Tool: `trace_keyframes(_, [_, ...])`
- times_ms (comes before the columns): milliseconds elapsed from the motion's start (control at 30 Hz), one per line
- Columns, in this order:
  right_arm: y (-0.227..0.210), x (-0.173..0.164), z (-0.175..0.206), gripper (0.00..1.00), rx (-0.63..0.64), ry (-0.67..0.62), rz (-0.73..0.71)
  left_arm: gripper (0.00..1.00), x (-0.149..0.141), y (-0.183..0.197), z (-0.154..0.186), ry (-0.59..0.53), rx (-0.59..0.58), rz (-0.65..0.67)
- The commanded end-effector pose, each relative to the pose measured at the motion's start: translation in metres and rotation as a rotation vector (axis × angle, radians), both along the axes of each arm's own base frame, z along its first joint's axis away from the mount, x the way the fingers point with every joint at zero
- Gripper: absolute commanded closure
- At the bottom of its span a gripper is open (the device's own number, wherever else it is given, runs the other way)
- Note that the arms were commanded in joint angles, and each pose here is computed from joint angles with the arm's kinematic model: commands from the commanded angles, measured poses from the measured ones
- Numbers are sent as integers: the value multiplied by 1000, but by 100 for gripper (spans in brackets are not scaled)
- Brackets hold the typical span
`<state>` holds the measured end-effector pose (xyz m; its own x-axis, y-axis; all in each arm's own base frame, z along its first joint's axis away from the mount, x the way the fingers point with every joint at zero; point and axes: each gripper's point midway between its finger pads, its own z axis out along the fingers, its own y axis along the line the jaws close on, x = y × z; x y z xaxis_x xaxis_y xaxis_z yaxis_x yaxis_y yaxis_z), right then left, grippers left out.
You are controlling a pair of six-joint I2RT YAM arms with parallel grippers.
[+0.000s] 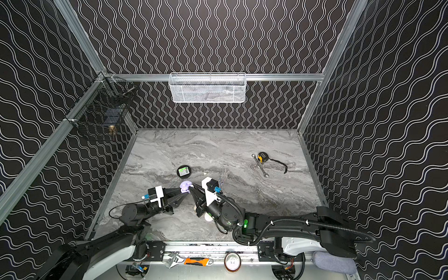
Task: Insert wireless bluetooth earbuds into charging case
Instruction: Insert the wireless bluetooth earbud into the charging case.
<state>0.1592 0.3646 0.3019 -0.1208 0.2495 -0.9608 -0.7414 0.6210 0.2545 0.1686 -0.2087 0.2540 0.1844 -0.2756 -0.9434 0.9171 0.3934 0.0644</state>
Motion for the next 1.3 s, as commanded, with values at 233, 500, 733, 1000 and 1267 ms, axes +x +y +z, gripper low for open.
trace_keyframes(233, [6,-8,18,84,65,-56,49,100,-6,-2,2,-43,13,-4])
trace_keyframes(500, [4,-7,14,84,57,-52,42,100,-5,-2,2,-39,14,-2])
trace_keyframes(733, [11,-4,13,85,43,-63,30,100,-5,-2,1,-37,16,-2])
trace_keyframes(1000, [17,2,13,85,22,-82,-2,100,-5,-3,2,-36,16,-1])
trace_keyframes(1267, [18,3,7,85,6,-100,-14,100,-4,-2,2,-30,15,3])
